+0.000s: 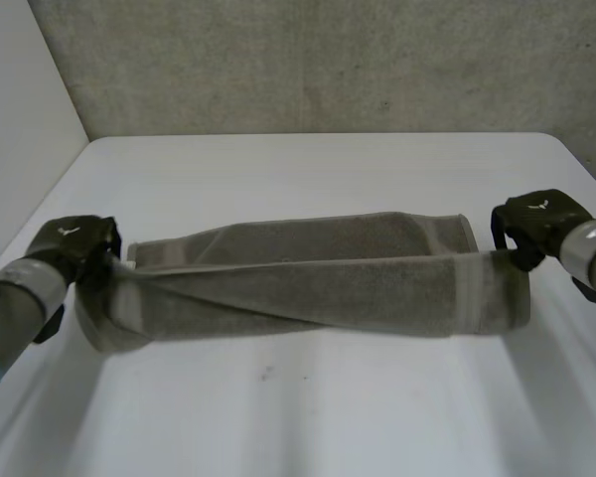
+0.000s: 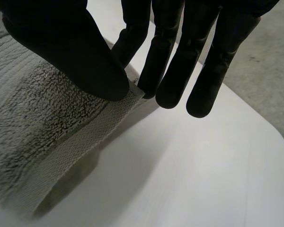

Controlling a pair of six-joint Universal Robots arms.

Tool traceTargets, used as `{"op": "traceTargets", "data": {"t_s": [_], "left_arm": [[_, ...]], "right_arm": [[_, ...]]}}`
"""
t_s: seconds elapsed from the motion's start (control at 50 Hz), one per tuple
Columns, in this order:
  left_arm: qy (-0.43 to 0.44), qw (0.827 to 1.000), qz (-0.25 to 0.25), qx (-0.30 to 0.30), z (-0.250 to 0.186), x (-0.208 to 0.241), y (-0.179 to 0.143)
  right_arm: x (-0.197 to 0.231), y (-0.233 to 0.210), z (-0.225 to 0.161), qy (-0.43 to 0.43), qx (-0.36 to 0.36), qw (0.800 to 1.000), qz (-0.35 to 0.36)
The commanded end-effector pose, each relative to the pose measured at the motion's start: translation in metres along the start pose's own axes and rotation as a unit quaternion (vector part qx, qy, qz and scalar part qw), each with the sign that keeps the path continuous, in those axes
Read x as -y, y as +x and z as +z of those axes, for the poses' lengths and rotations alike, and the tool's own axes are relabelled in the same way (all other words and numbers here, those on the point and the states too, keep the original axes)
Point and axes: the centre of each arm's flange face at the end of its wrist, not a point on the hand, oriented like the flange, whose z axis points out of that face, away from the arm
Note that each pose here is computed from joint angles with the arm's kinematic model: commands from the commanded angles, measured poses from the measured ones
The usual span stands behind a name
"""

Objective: Fold the towel.

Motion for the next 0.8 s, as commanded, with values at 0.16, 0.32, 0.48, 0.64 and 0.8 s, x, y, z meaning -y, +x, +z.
{"op": "traceTargets", "data": {"t_s": [0.16, 0.32, 0.48, 0.64, 0.8], "left_arm": [[0.038, 0.999, 0.015, -0.025, 0.085, -0.002, 0.018], [0.054, 0.998, 0.019, -0.023, 0.115, -0.003, 0.02], [0.054, 0.998, 0.021, -0.023, 0.126, -0.009, 0.022], [0.047, 0.998, 0.021, -0.024, 0.135, -0.019, 0.024], [0.043, 0.999, 0.019, -0.024, 0.132, -0.02, 0.024]], "right_arm": [[0.01, 0.011, 0.081, 0.094, -0.109, 0.99, 0.005], [0.008, 0.012, 0.105, 0.125, -0.13, 0.984, -0.003], [-0.003, 0.002, 0.126, 0.139, -0.121, 0.983, -0.008], [-0.012, -0.009, 0.143, 0.145, -0.101, 0.984, -0.012], [-0.018, -0.015, 0.152, 0.147, -0.093, 0.985, -0.014]]}}
